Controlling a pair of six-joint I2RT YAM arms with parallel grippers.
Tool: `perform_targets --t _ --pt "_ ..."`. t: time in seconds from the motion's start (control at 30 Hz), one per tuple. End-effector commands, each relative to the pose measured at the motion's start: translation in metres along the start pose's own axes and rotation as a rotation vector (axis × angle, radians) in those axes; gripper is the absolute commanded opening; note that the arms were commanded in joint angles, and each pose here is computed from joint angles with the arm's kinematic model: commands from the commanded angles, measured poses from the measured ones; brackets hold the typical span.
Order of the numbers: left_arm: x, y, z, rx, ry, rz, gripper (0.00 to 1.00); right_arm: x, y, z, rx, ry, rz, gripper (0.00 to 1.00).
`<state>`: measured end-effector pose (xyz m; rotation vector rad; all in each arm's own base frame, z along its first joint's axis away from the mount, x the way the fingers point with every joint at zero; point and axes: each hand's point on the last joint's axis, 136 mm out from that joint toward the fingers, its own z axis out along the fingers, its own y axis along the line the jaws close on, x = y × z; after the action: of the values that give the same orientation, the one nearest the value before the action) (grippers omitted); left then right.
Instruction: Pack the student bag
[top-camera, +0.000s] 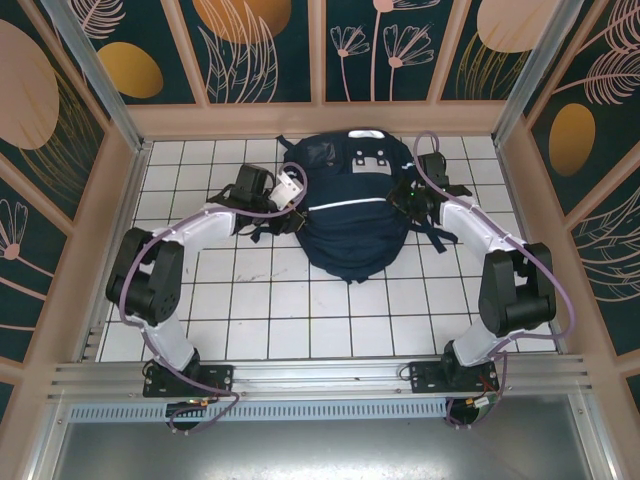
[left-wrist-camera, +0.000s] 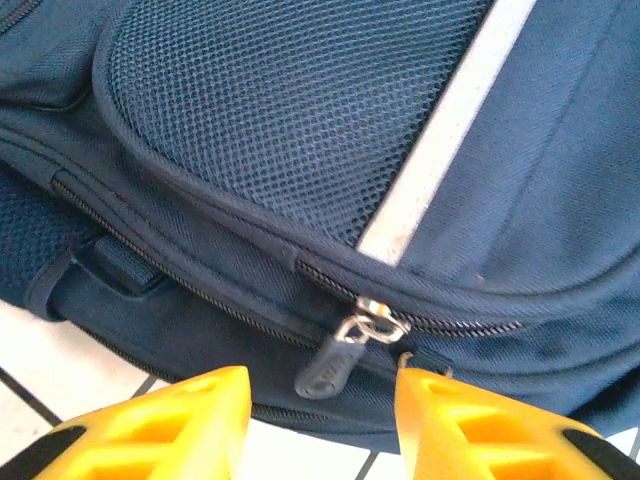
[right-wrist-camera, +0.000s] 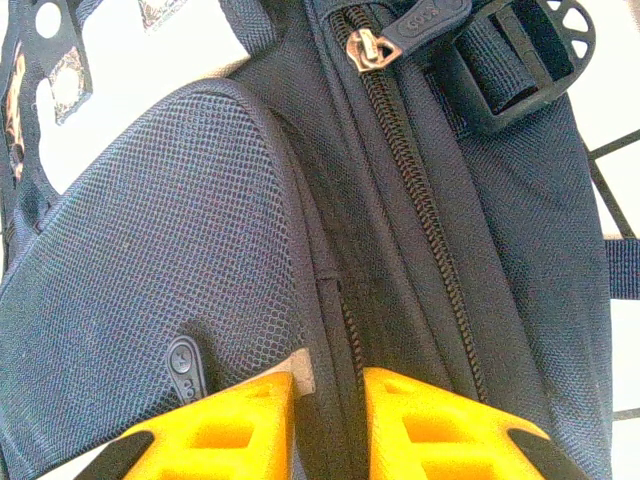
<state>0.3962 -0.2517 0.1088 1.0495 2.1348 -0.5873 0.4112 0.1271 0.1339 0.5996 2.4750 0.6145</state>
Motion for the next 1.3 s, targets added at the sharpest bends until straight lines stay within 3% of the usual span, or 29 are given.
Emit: perform_targets --t 0.0,0.17,0.53,0.83,1.07,1.13,1.27 --pt "0.003 -0.008 0.005 0.098 0.039 0.045 0.41 -0.018 0.011 -0.001 -0.034 -0.05 -0.022 0.23" --pt "0.008 -0.014 0.011 0.168 0.078 0.067 0.34 -0.018 0.011 -0.003 -0.033 -0.056 -0.019 0.23" --pt "0.003 -0.014 0.0 0.15 0.084 0.075 0.0 -0.017 0.006 -0.005 -0.021 -0.066 -0.003 0.23" --pt "-0.01 -0.028 -0.027 0.157 0.047 0.008 0.0 -0.017 0.004 -0.007 -0.035 -0.094 0.057 0.22" --pt "-0.016 -0.059 -0.04 0.223 -0.022 -0.048 0.0 -0.012 0.008 -0.007 -0.065 -0.117 0.124 0.21" --pt "-0.012 -0.055 -0.039 0.17 -0.011 -0.049 0.0 -0.011 0.008 -0.006 -0.066 -0.12 0.132 0.21" --pt "-0.002 -0.02 -0.036 -0.041 0.027 -0.061 0.34 -0.011 0.004 -0.006 -0.049 -0.123 0.13 0.21"
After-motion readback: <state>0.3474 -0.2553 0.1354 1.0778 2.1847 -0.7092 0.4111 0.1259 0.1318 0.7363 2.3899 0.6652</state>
